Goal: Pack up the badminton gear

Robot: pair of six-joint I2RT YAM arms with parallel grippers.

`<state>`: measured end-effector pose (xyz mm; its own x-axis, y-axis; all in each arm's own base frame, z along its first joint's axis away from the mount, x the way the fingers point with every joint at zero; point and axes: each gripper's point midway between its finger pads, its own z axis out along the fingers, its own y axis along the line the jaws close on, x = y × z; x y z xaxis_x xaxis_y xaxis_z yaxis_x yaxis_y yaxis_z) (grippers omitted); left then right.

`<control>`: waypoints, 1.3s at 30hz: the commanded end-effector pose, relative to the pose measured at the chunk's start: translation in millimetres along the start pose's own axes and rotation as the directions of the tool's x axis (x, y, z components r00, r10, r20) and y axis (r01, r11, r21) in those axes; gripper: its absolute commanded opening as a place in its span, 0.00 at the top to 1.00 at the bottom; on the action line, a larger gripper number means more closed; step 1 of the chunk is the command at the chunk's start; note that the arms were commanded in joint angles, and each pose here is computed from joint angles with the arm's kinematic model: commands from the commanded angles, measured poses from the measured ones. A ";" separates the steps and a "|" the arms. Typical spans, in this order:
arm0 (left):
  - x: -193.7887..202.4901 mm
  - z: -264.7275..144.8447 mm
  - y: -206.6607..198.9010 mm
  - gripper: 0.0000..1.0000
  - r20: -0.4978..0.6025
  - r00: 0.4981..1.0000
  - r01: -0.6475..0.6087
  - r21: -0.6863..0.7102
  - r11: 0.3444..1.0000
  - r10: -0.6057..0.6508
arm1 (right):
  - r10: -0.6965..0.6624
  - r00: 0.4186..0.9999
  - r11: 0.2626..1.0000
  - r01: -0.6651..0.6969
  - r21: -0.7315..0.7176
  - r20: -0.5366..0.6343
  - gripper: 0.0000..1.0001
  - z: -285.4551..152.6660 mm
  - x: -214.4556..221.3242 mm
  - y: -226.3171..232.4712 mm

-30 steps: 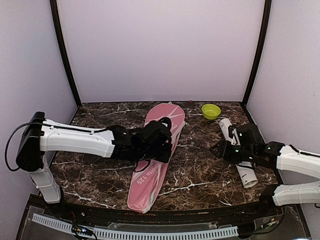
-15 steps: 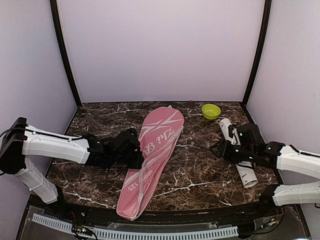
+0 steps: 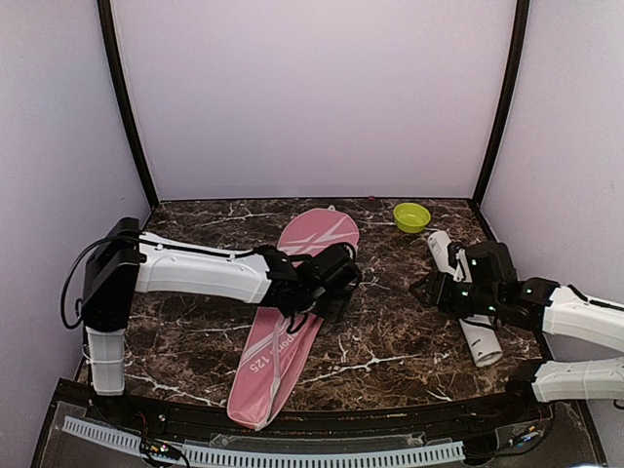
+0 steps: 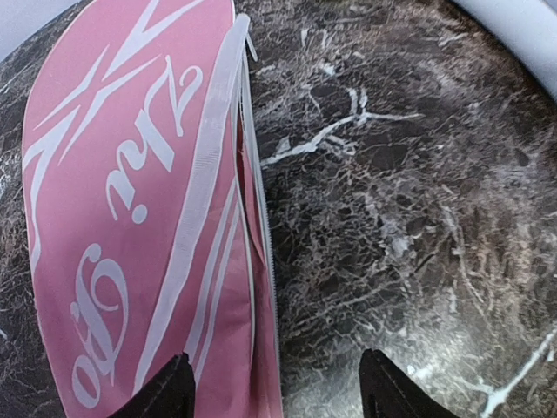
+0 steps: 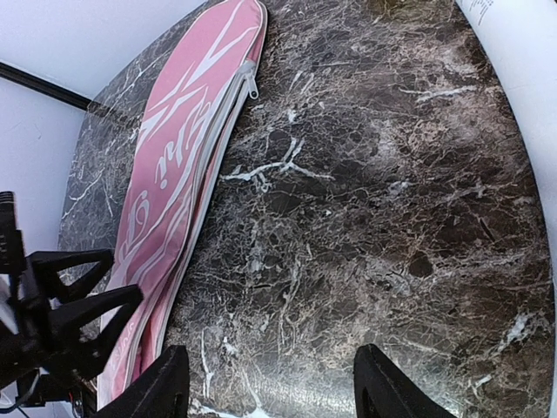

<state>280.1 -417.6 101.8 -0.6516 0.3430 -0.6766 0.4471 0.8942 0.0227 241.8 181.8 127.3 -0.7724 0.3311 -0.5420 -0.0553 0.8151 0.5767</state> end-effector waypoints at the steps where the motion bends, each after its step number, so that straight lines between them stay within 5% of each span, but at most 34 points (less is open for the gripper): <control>1: 10.7 14.6 10.3 0.33 -0.097 0.990 -0.113 -0.100 0.989 0.104 | 0.002 0.999 1.000 -0.002 -0.009 0.036 0.35 -2.6 -5.7 -1.1; 19: 43.7 54.8 11.2 0.38 -0.243 0.970 -0.030 -0.051 0.998 0.017 | 0.020 0.999 1.000 -0.019 -0.013 0.029 0.35 -1.0 -1.0 -4.2; 27: 47.9 62.9 18.6 0.54 -0.258 0.966 -0.026 -0.064 0.998 0.009 | 0.025 0.999 1.000 -0.024 -0.018 0.033 0.35 -2.0 -1.8 -3.3; 37: 38.2 56.2 23.4 0.99 -0.236 0.972 0.003 -0.086 0.996 -0.024 | 0.008 0.995 0.997 0.000 -0.081 0.094 0.33 -13.5 -15.9 11.1; 39: 29.1 49.2 22.7 1.00 -0.210 0.977 0.022 -0.077 0.997 -0.038 | -0.003 0.994 0.995 0.014 -0.102 0.112 0.32 -18.3 -19.2 15.6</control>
<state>298.2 -403.8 26.2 -0.7805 0.3945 -0.4849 0.4078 0.9092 0.0833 239.3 178.2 137.3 -0.7447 0.3580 -0.5633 -0.0756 0.7933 0.6041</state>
